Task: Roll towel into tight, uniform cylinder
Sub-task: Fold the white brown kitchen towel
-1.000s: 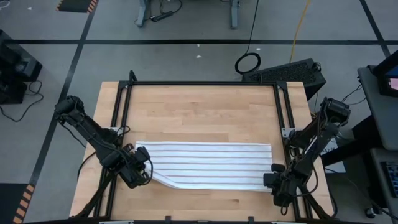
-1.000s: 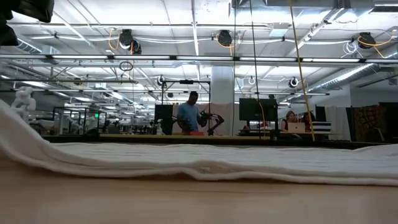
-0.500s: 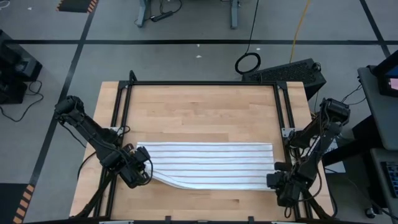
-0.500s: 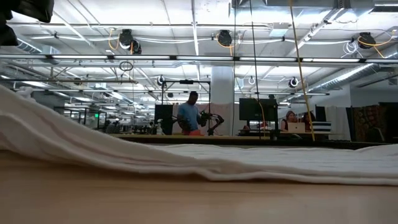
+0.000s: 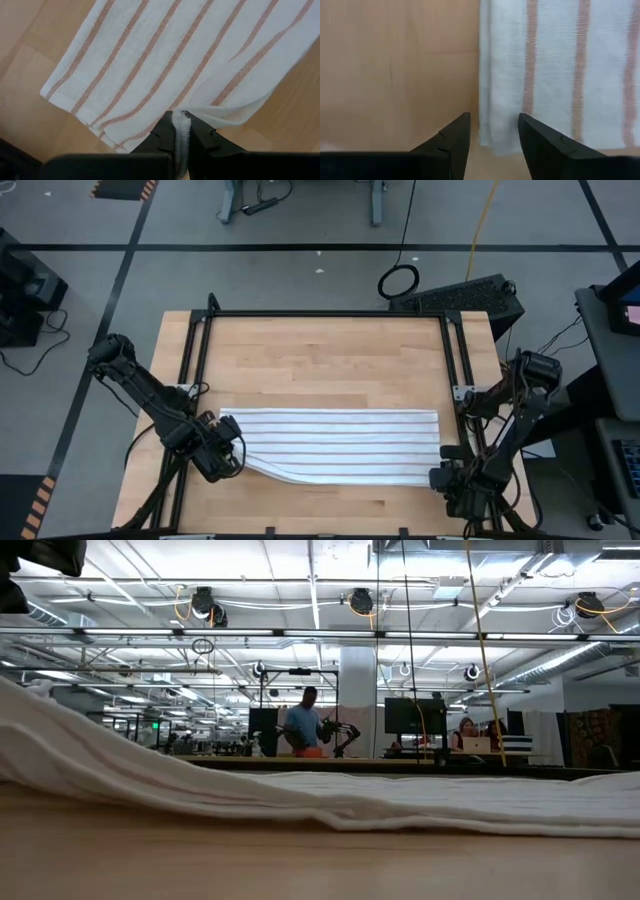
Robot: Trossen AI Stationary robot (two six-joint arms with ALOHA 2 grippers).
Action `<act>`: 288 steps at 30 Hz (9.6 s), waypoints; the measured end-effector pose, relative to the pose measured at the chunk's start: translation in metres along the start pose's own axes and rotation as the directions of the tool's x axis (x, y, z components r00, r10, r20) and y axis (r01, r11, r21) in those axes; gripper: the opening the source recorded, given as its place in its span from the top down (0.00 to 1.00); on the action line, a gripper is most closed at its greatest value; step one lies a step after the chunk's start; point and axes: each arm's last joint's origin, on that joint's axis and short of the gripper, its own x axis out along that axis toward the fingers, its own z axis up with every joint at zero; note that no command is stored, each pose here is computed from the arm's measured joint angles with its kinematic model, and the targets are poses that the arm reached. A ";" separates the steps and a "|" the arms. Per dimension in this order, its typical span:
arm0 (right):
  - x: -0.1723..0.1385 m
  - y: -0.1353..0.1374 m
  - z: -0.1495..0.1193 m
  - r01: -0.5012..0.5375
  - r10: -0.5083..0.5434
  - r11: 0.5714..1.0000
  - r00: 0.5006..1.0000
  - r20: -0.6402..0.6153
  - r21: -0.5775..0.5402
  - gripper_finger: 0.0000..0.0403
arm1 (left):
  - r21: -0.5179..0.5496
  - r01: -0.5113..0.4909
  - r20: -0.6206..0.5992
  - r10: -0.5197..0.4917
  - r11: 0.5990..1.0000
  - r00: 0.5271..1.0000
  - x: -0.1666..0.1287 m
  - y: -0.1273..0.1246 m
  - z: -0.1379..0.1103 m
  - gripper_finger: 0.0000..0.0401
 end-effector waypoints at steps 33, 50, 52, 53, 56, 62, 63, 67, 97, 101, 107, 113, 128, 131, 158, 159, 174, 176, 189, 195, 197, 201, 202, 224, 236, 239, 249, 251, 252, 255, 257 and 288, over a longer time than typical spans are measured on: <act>0.000 -0.003 -0.008 0.084 -0.079 0.996 0.992 -0.100 0.041 0.68 | -0.002 -0.007 -0.020 0.007 1.000 1.000 0.000 0.001 -0.001 0.95; 0.002 0.004 -0.006 0.027 -0.020 0.996 0.997 -0.078 0.084 0.99 | -0.006 -0.008 -0.021 0.007 1.000 1.000 0.000 0.001 -0.001 0.95; -0.004 0.001 -0.006 0.016 -0.008 0.995 0.997 -0.080 0.100 0.99 | -0.006 -0.007 -0.021 0.007 1.000 1.000 0.000 0.001 -0.001 0.95; -0.007 -0.001 -0.006 0.009 -0.001 0.994 0.997 -0.079 0.105 1.00 | -0.006 -0.006 -0.023 0.006 1.000 1.000 0.000 0.001 -0.001 0.95; -0.021 -0.002 -0.005 -0.061 0.070 0.991 0.995 -0.074 0.118 1.00 | -0.007 -0.001 -0.038 0.000 1.000 0.999 0.000 0.001 -0.001 0.95; -0.051 -0.011 -0.003 -0.181 0.192 0.968 0.980 -0.051 0.174 1.00 | -0.019 0.068 -0.068 -0.069 0.998 0.995 -0.005 0.000 -0.001 0.95; -0.055 -0.012 -0.003 -0.200 0.212 0.964 0.976 -0.049 0.177 1.00 | -0.023 0.082 -0.065 -0.084 0.996 0.994 -0.007 0.000 -0.001 0.95; -0.068 -0.018 0.000 -0.260 0.273 0.946 0.961 -0.043 0.196 1.00 | -0.041 0.160 -0.047 -0.162 0.986 0.986 -0.013 -0.002 0.001 0.95; -0.085 -0.057 0.047 -0.535 0.554 0.828 0.827 -0.097 0.167 1.00 | -0.131 0.186 -0.176 -0.207 0.974 0.962 -0.016 0.005 0.009 0.95; -0.091 -0.073 0.049 -0.519 0.537 0.836 0.841 -0.071 0.179 1.00 | -0.089 0.093 -0.182 -0.108 0.992 0.977 -0.014 0.015 0.011 0.95; -0.090 -0.095 0.049 -0.417 0.439 0.891 0.892 -0.106 0.176 1.00 | -0.027 0.032 -0.101 -0.035 0.999 0.994 -0.011 0.023 0.022 0.95; -0.083 -0.103 0.053 -0.391 0.421 0.891 0.902 -0.097 0.231 1.00 | -0.063 0.032 -0.107 -0.039 0.998 0.993 -0.010 0.026 0.029 0.95; -0.109 -0.092 0.038 -0.638 0.659 0.751 0.740 -0.138 0.167 1.00 | -0.142 0.475 -0.215 -0.495 0.868 0.842 -0.025 -0.021 0.014 0.95; -0.108 -0.098 0.033 -0.590 0.616 0.785 0.774 -0.146 0.187 1.00 | -0.146 0.367 -0.205 -0.391 0.919 0.897 -0.021 -0.011 0.011 0.95; -0.087 -0.103 0.037 -0.661 0.685 0.728 0.710 -0.160 0.182 1.00 | -0.194 0.572 -0.223 -0.603 0.797 0.766 -0.030 -0.030 0.019 0.95; -0.086 -0.104 0.036 -0.652 0.676 0.737 0.718 -0.168 0.179 1.00 | -0.208 0.554 -0.221 -0.590 0.806 0.776 -0.030 -0.029 0.018 0.95; -0.076 -0.126 0.029 -0.369 0.402 0.902 0.907 -0.125 0.226 1.00 | -0.215 0.222 -0.226 -0.270 0.951 0.936 0.017 0.004 0.010 0.95; -0.075 -0.128 0.030 -0.346 0.379 0.907 0.919 -0.105 0.241 1.00 | -0.236 0.205 -0.230 -0.259 0.950 0.938 0.024 0.007 0.008 0.95; -0.069 -0.130 0.032 -0.226 0.259 0.934 0.962 -0.088 0.276 1.00 | -0.255 0.166 -0.159 -0.210 0.953 0.965 0.026 0.010 0.009 0.95; -0.069 -0.130 0.032 -0.215 0.259 0.914 0.962 -0.088 0.344 1.00 | -0.280 0.223 -0.165 -0.275 0.934 0.947 0.011 0.000 0.008 0.95; -0.071 -0.131 0.033 -0.203 0.244 0.916 0.967 -0.076 0.347 1.00 | -0.279 0.231 -0.145 -0.279 0.932 0.949 0.009 -0.002 0.007 0.95; -0.080 -0.133 0.035 -0.139 0.158 0.929 0.987 -0.026 0.343 1.00 | -0.287 0.180 -0.137 -0.226 0.941 0.964 0.010 0.002 0.003 0.95; -0.081 -0.134 0.035 -0.121 0.138 0.932 0.990 -0.025 0.343 1.00 | -0.289 0.151 -0.136 -0.197 0.945 0.971 0.011 0.005 0.002 0.95; -0.115 -0.115 0.031 -0.406 0.440 0.888 0.887 -0.142 0.215 1.00 | -0.312 0.367 -0.146 -0.426 0.876 0.893 -0.038 -0.029 -0.029 0.95; -0.117 -0.105 0.024 -0.523 0.535 0.844 0.833 -0.139 0.115 1.00 | -0.344 0.380 -0.145 -0.448 0.859 0.882 -0.038 -0.029 -0.055 0.95; -0.107 -0.106 0.025 -0.513 0.531 0.846 0.834 -0.150 0.144 1.00 | -0.338 0.353 -0.141 -0.418 0.872 0.897 -0.030 -0.026 -0.055 0.95; -0.094 -0.099 0.030 -0.577 0.598 0.800 0.788 -0.148 0.166 1.00 | -0.354 0.447 -0.133 -0.517 0.822 0.846 -0.018 -0.039 -0.059 0.95; -0.095 -0.097 0.032 -0.603 0.621 0.783 0.772 -0.137 0.150 1.00 | -0.350 0.471 -0.135 -0.541 0.810 0.830 -0.017 -0.044 -0.061 0.95; -0.096 -0.096 0.033 -0.621 0.636 0.771 0.759 -0.138 0.141 1.00 | -0.340 0.489 -0.136 -0.556 0.804 0.820 -0.017 -0.047 -0.063 0.95; -0.098 -0.094 0.033 -0.662 0.670 0.742 0.724 -0.165 0.109 1.00 | -0.308 0.521 -0.138 -0.580 0.796 0.803 -0.016 -0.053 -0.065 0.95; -0.097 -0.095 0.032 -0.659 0.665 0.746 0.727 -0.171 0.096 1.00 | -0.302 0.511 -0.141 -0.568 0.805 0.811 -0.014 -0.053 -0.067 0.95; -0.051 -0.111 0.020 -0.389 0.415 0.906 0.892 -0.180 0.164 1.00 | -0.227 0.293 -0.125 -0.326 0.929 0.937 0.028 -0.055 -0.074 0.95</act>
